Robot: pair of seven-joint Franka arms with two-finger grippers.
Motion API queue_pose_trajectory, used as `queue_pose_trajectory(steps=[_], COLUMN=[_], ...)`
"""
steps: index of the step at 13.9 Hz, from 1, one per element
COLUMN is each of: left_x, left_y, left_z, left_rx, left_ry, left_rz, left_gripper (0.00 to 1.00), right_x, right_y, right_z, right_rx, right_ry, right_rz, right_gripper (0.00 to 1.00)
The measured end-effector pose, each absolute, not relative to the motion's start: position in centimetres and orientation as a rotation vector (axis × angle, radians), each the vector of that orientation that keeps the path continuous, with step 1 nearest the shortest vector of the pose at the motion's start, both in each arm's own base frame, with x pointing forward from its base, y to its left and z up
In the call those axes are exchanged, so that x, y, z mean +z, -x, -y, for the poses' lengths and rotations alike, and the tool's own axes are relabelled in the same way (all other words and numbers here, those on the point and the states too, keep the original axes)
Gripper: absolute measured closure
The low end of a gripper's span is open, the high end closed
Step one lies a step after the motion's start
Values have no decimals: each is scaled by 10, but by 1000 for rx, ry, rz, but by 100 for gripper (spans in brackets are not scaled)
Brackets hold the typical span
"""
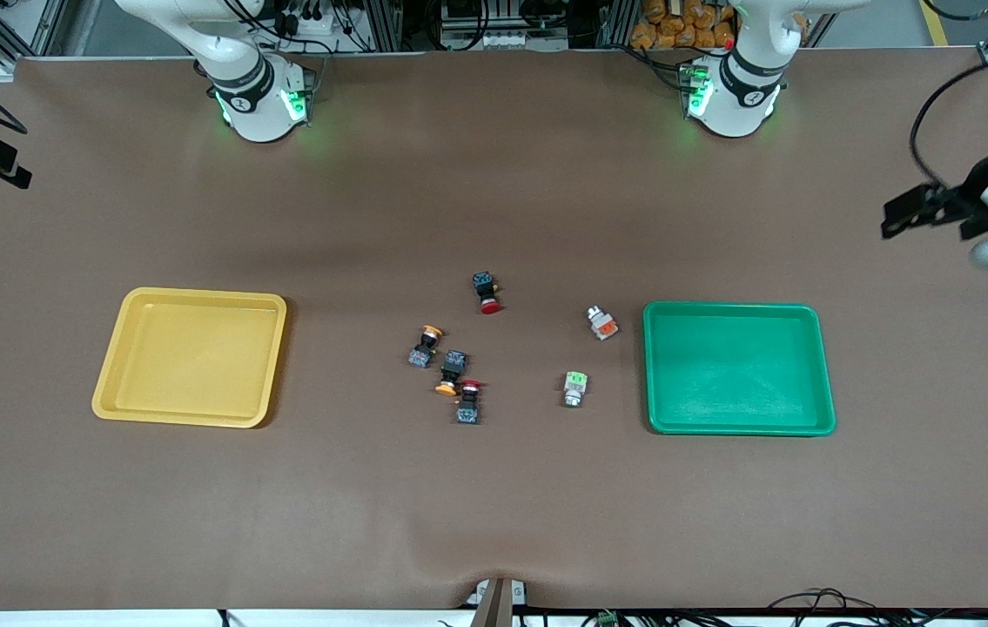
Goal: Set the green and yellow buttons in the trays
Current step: 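Move the left gripper toward the orange-base white button beside the green tray, then lower the left gripper and grasp the orange-base white button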
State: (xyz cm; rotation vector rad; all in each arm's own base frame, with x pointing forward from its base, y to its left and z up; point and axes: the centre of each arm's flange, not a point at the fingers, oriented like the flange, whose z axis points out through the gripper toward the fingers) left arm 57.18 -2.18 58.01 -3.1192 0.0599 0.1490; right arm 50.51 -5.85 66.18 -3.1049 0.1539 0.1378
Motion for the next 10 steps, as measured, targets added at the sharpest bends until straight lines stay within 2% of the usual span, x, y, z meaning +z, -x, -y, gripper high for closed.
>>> queue_pose_trajectory(steps=[4, 7, 10], left_x=[514, 485, 463], left_y=[-607, -616, -624], left_z=[46, 76, 123], left_rx=[207, 236, 196], left_ry=[3115, 3106, 3136], left_rz=[-111, -67, -13], left_gripper=[0, 0, 0], right_x=[662, 657, 644], right_y=[-505, -509, -526], right_z=[59, 60, 72], right_rx=[137, 146, 118], right_ry=[3105, 3106, 3113], right_rz=[-154, -159, -189], right_gripper=[0, 0, 0])
